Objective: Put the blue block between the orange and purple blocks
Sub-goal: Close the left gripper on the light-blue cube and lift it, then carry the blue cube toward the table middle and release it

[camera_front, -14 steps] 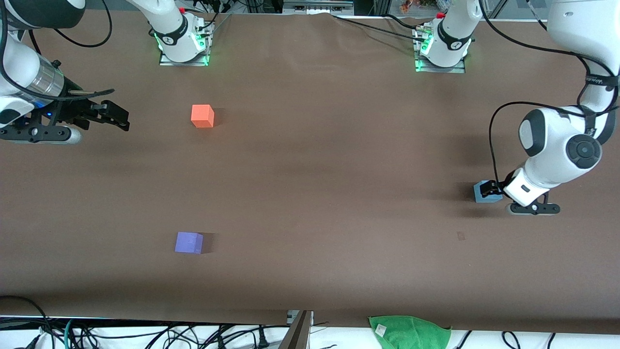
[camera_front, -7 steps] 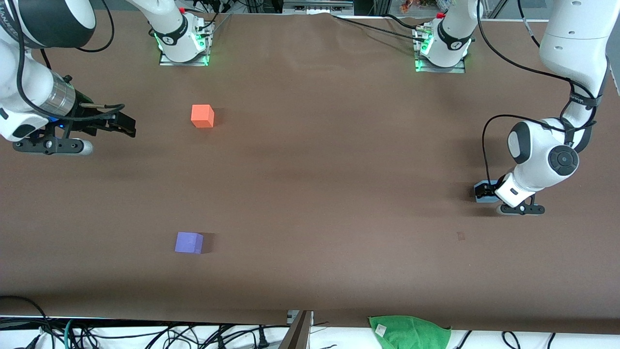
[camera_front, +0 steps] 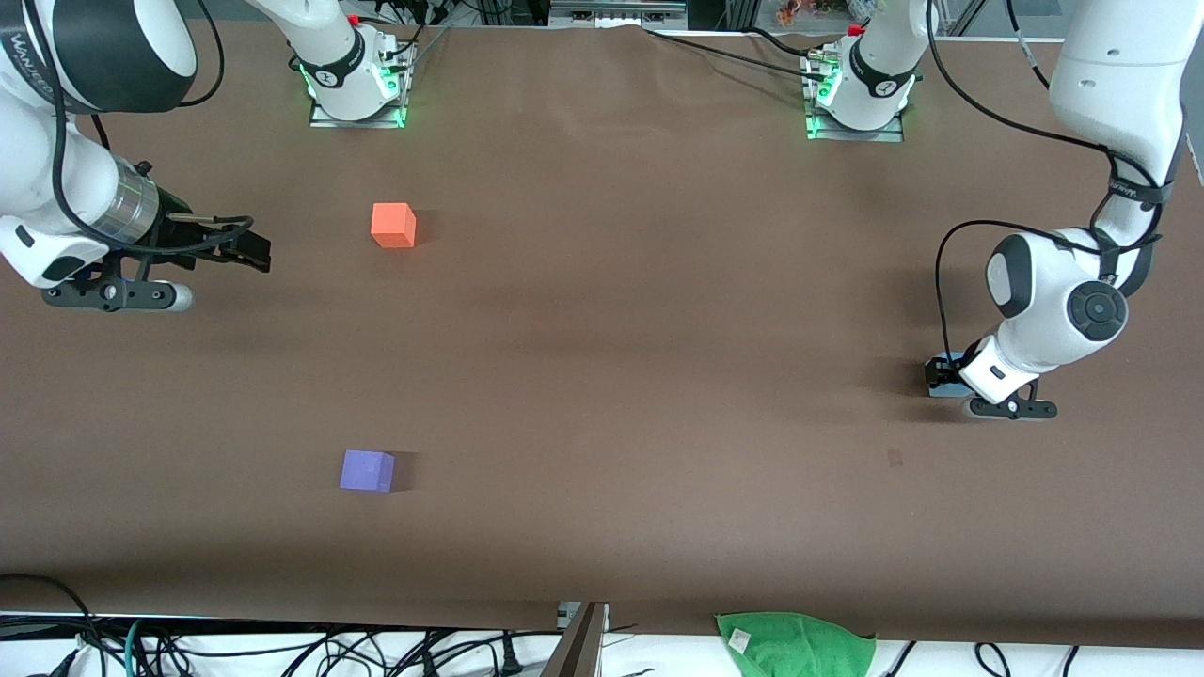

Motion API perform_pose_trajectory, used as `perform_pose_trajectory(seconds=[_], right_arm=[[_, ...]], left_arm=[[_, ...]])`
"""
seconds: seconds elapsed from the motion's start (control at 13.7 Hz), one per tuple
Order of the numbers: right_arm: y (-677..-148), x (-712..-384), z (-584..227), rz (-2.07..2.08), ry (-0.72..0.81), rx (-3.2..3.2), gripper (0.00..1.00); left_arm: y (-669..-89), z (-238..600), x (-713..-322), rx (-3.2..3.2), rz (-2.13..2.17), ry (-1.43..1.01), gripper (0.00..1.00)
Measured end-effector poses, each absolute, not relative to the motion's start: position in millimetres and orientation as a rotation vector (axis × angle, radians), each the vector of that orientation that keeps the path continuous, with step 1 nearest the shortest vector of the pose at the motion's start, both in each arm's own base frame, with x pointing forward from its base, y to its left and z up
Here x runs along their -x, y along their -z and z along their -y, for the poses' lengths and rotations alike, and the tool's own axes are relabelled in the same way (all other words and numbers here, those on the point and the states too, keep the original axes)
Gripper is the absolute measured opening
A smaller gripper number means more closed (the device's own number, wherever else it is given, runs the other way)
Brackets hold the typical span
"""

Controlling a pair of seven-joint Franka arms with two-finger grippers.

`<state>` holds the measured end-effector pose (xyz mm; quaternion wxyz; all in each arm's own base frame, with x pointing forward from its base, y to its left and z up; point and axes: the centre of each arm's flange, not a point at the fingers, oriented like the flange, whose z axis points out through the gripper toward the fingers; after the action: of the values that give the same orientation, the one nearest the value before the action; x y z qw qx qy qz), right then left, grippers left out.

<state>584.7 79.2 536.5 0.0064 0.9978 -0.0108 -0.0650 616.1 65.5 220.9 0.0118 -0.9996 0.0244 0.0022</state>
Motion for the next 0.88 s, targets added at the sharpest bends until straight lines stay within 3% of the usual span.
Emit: perform_pose_trajectory(seconds=[0.44, 0.88], right_arm=[[-537, -586, -79, 0.032, 0.193, -3.121, 1.0], [-535, -588, -76, 0.001, 0.176, -3.097, 1.0]], left_arm=[[-366, 53, -651, 3.169, -0.251, -0.176, 0.59], [-354, 277, -614, 3.196, -0.164, -0.211, 0.59]])
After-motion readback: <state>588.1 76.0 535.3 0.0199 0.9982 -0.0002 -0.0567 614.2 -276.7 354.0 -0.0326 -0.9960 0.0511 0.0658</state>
